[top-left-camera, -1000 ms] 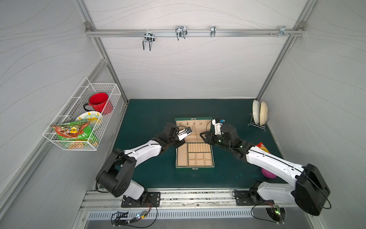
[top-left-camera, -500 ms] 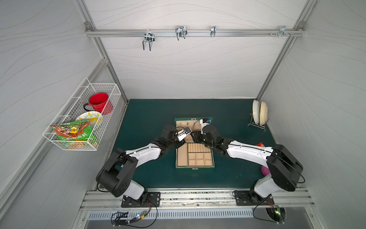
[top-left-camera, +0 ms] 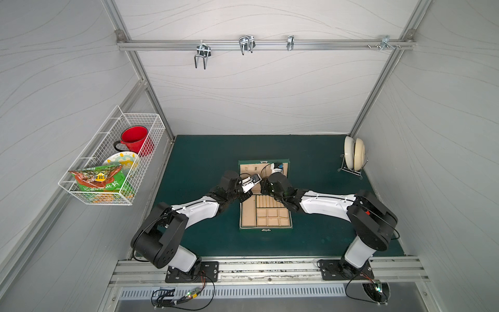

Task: Put jewelry chain into jewelry box
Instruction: Adjust the necklace in the storage slot.

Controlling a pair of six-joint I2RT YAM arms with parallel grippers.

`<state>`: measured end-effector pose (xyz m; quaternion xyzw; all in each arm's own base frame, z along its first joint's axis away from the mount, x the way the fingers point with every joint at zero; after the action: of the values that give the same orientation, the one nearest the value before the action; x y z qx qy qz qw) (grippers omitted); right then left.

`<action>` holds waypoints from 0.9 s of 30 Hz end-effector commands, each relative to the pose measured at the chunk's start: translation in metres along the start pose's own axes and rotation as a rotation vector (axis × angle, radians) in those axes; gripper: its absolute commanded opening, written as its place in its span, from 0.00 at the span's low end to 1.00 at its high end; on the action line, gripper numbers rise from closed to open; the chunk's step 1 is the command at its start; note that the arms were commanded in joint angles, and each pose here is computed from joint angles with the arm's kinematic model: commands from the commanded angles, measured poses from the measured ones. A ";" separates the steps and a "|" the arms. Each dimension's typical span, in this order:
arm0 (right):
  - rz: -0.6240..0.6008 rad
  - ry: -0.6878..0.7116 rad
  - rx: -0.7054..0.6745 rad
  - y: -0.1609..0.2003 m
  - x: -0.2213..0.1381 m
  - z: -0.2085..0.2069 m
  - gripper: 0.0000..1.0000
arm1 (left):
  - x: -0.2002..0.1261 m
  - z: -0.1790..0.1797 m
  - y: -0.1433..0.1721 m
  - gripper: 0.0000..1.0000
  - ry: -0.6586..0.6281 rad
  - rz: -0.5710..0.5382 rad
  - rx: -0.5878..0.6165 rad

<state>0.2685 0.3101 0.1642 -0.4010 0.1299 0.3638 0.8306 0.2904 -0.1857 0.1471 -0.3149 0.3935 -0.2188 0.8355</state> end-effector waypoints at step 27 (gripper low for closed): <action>-0.083 -0.117 -0.001 -0.019 -0.032 0.017 0.00 | 0.001 -0.001 -0.008 0.00 -0.006 -0.041 0.016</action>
<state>0.2605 0.3016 0.1882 -0.3930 0.0899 0.3535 0.8441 0.2894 -0.1855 0.1457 -0.3110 0.3910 -0.2196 0.8380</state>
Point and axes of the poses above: each gripper's point midway between its finger pads, its own x axis out along the fingers, its own z axis along the line the jaws close on, y = z × x, the point moved 8 cm from there along -x, back along the fingers, and after that the axes turned 13 degrees about x, right-handed, at the moved point
